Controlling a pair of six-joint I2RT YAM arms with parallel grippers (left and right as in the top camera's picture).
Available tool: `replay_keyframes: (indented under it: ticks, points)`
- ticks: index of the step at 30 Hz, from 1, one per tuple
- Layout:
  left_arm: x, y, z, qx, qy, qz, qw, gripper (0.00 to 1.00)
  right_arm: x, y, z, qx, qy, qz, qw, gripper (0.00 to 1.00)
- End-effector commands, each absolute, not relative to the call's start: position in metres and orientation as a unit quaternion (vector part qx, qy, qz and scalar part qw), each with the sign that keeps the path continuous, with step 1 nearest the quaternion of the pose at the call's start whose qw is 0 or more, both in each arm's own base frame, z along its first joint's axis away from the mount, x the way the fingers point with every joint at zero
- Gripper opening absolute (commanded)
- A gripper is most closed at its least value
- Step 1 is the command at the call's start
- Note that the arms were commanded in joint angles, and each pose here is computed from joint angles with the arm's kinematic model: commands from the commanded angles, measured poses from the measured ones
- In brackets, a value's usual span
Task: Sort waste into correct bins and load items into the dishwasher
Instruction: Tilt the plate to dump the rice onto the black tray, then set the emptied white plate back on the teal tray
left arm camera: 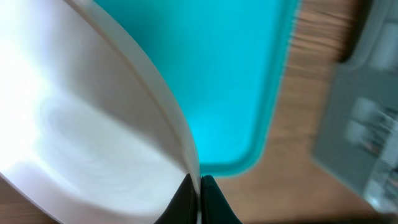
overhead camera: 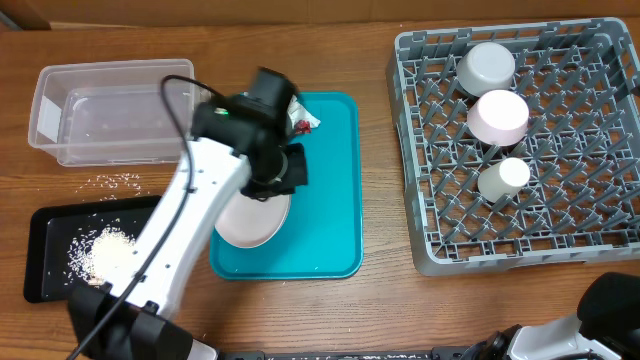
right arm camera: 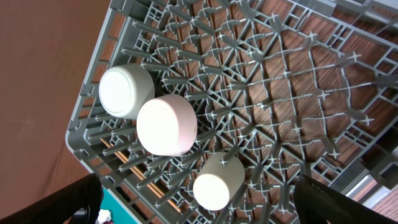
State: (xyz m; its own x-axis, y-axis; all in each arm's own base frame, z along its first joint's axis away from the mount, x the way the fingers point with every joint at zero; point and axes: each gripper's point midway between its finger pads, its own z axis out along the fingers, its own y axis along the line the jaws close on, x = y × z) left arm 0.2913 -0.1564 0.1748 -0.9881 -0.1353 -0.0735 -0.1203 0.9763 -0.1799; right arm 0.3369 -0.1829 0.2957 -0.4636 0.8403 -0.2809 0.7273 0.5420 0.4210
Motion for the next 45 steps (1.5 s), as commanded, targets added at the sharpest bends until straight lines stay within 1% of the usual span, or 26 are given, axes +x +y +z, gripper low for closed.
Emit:
replay_keyframes:
  ticks: [1,5,9,11,22,23,24,25,26,27,28,31,35,38,39,40,41,45]
  points:
    - [0.302,-0.15,0.15,-0.108,0.99,0.038,0.082,0.04,0.338,-0.183,0.298,0.464,0.845,0.124,0.237,1.0]
    - [0.298,-0.178,0.109,-0.074,0.994,0.063,0.048,0.04,0.338,-0.183,0.298,0.464,0.845,0.124,0.237,1.0]
    - [0.292,-0.191,0.077,-0.051,0.995,0.087,0.017,0.04,0.338,-0.183,0.298,0.464,0.845,0.124,0.237,1.0]
    - [0.283,-0.2,0.061,-0.032,0.996,0.083,-0.018,0.04,0.338,-0.183,0.298,0.464,0.845,0.124,0.237,1.0]
    - [0.262,-0.223,0.055,-0.008,0.996,0.02,-0.082,0.05,0.338,-0.183,0.298,0.464,0.845,0.124,0.237,1.0]
    - [0.262,-0.223,0.055,-0.007,0.996,0.022,-0.083,0.09,0.338,-0.183,0.298,0.464,0.845,0.124,0.237,1.0]
    - [0.262,-0.223,0.055,-0.006,0.996,0.022,-0.083,0.17,0.338,-0.183,0.298,0.464,0.845,0.124,0.237,1.0]
    - [0.262,-0.223,0.055,-0.006,0.996,0.022,-0.082,0.29,0.338,-0.183,0.298,0.464,0.845,0.124,0.237,1.0]
    - [0.262,-0.223,0.055,-0.005,0.996,0.022,-0.082,0.52,0.338,-0.183,0.298,0.464,0.845,0.124,0.237,1.0]
    - [0.263,-0.223,0.055,-0.005,0.997,0.02,-0.08,0.7,0.338,-0.183,0.298,0.464,0.845,0.124,0.237,1.0]
    - [0.264,-0.224,0.055,-0.002,0.997,0.019,-0.079,0.77,0.338,-0.183,0.298,0.464,0.845,0.124,0.237,1.0]
    - [0.273,-0.223,0.057,0.014,0.998,0.018,-0.063,0.75,0.338,-0.183,0.298,0.464,0.845,0.124,0.237,1.0]
    - [0.305,-0.215,0.077,-0.001,1.0,0.026,-0.011,0.75,0.338,-0.183,0.298,0.464,0.845,0.124,0.237,1.0]
    - [0.343,-0.207,0.101,-0.023,0.998,0.023,0.049,0.73,0.338,-0.183,0.298,0.464,0.845,0.124,0.237,1.0]
    - [0.358,-0.201,0.109,-0.031,0.996,0.026,0.074,0.71,0.338,-0.183,0.298,0.464,0.845,0.124,0.237,1.0]
    - [0.382,-0.194,0.122,-0.031,0.993,0.022,0.113,0.65,0.338,-0.183,0.298,0.464,0.845,0.124,0.237,1.0]
    - [0.396,-0.192,0.128,-0.023,0.991,0.013,0.133,0.62,0.338,-0.183,0.298,0.464,0.845,0.124,0.237,1.0]
    - [0.444,-0.18,0.14,0.024,0.979,-0.003,0.205,0.62,0.338,-0.183,0.298,0.464,0.845,0.124,0.237,1.0]
